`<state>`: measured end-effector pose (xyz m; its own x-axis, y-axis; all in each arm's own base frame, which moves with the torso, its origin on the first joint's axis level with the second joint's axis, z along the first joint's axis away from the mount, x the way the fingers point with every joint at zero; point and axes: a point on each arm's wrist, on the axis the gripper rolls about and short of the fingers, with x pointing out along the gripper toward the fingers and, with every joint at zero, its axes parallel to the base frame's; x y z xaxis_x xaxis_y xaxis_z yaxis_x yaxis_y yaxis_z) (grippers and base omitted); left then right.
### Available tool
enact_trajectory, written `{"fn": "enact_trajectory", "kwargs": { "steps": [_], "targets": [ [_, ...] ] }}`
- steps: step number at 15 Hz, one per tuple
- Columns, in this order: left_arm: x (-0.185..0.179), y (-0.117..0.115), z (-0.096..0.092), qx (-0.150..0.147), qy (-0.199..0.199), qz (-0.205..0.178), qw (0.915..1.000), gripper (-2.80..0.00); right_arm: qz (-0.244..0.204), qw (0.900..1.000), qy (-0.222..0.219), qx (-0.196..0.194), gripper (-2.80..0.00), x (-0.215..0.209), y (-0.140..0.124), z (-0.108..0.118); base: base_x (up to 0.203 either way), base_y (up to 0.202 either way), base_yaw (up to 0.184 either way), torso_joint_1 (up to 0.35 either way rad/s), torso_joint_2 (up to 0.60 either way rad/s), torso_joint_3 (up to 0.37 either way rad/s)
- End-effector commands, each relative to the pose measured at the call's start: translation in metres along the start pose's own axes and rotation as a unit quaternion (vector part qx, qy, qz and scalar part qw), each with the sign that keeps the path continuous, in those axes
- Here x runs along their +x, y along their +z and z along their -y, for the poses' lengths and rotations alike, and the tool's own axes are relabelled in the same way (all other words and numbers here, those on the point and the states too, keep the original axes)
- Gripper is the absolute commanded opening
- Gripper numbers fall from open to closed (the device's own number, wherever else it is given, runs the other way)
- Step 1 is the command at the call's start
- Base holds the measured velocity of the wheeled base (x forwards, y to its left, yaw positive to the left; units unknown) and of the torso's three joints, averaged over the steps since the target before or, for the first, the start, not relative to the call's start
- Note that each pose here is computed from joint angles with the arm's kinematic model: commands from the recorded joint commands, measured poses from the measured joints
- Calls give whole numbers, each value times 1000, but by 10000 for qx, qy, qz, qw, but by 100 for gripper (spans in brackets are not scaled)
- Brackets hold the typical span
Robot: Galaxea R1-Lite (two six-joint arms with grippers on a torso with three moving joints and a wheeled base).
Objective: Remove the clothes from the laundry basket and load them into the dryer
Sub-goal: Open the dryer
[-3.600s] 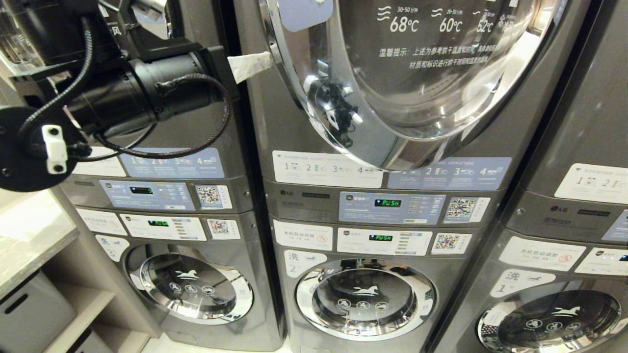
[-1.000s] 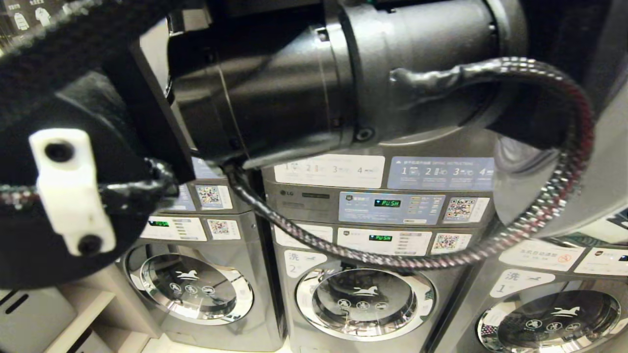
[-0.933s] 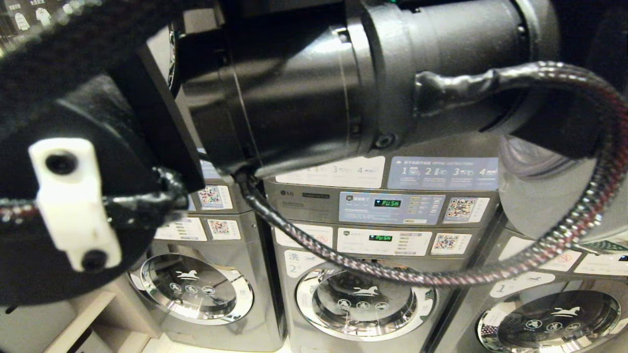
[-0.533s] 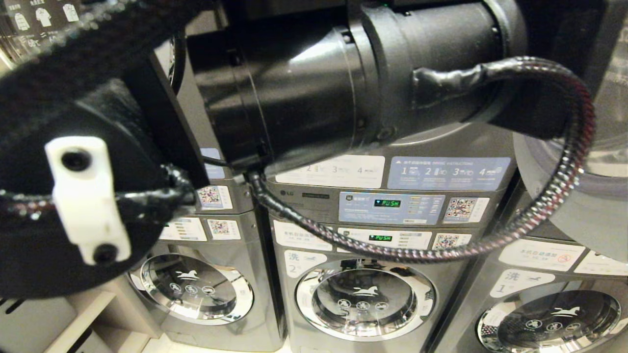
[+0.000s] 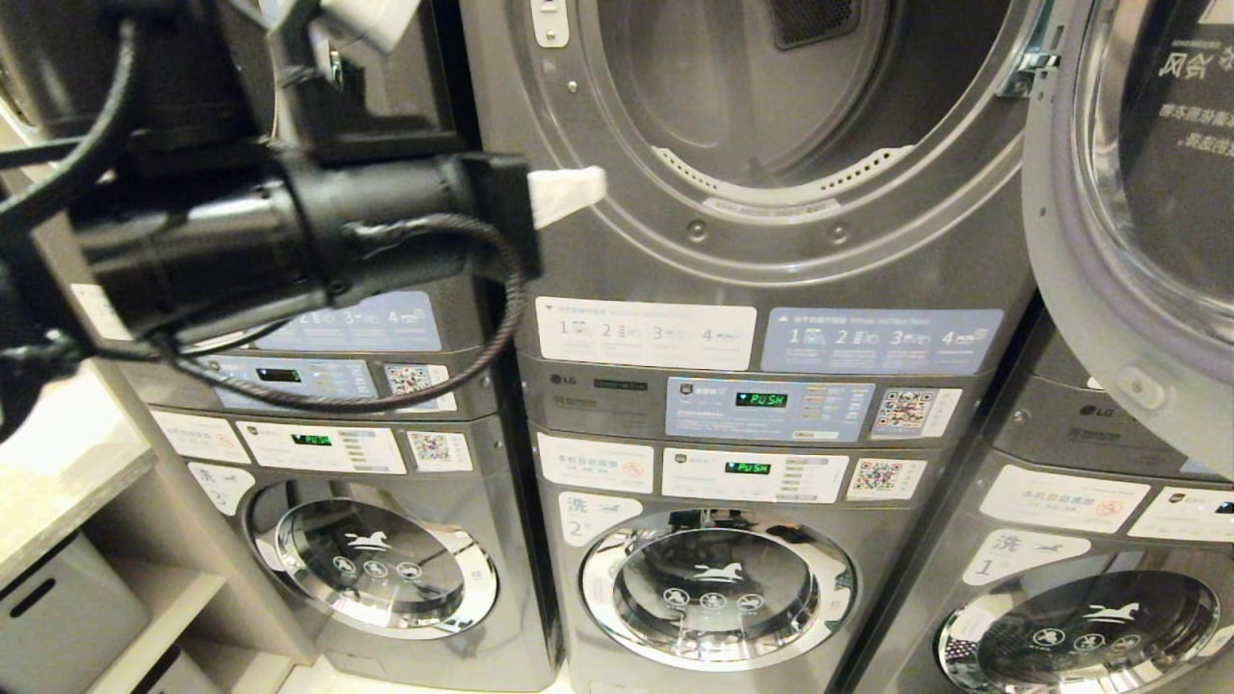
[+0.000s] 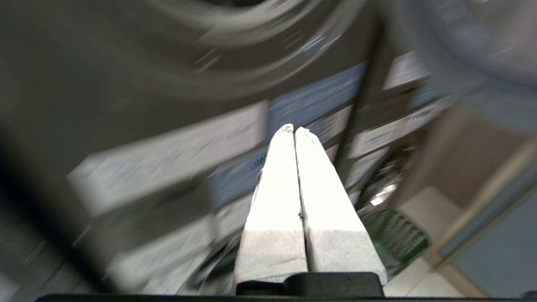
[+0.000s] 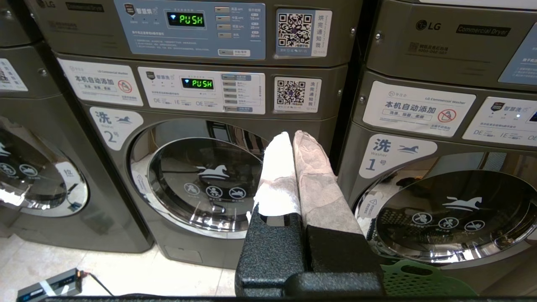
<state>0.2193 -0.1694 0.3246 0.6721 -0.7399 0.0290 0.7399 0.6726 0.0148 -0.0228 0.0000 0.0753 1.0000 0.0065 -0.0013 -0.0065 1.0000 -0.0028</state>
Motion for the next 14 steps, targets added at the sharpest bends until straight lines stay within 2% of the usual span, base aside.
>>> {"fn": "enact_trajectory", "kwargs": {
  "steps": [1,3,6,10,11,12,13,14],
  "targets": [
    [-55,-7,-21,12,651,-45,9979,-280,-1,10000,-1,-2,-280,0,0,0,0,0,0,0,0,0],
    [-107,-42,-26,-130,1215,-508,9912,-280,-1,10000,2,-2,-280,0,0,0,0,0,0,0,0,0],
    [-183,-115,2,-442,1534,-1321,9783,-280,-1,10000,6,-9,-280,0,0,0,0,0,0,0,0,0],
    [-251,-207,38,-817,1887,-2256,9523,-280,-1,10000,5,-2,-280,0,0,0,0,0,0,0,0,0],
    [-258,-217,42,-929,2021,-2403,9449,-280,-1,10000,-2,-2,-280,0,0,0,0,0,0,0,0,0],
    [-263,-226,43,-1067,2447,-2658,9263,-280,-1,10000,6,-2,-280,0,0,0,0,0,0,0,0,0],
    [-266,-229,43,-1094,2871,-2727,9117,-280,-1,10000,6,-2,-280,0,0,0,0,0,0,0,0,0],
    [-269,-230,43,-1150,3112,-2660,9051,-280,-1,10000,6,-9,-280,0,0,0,0,0,0,0,0,0]
  ]
}}
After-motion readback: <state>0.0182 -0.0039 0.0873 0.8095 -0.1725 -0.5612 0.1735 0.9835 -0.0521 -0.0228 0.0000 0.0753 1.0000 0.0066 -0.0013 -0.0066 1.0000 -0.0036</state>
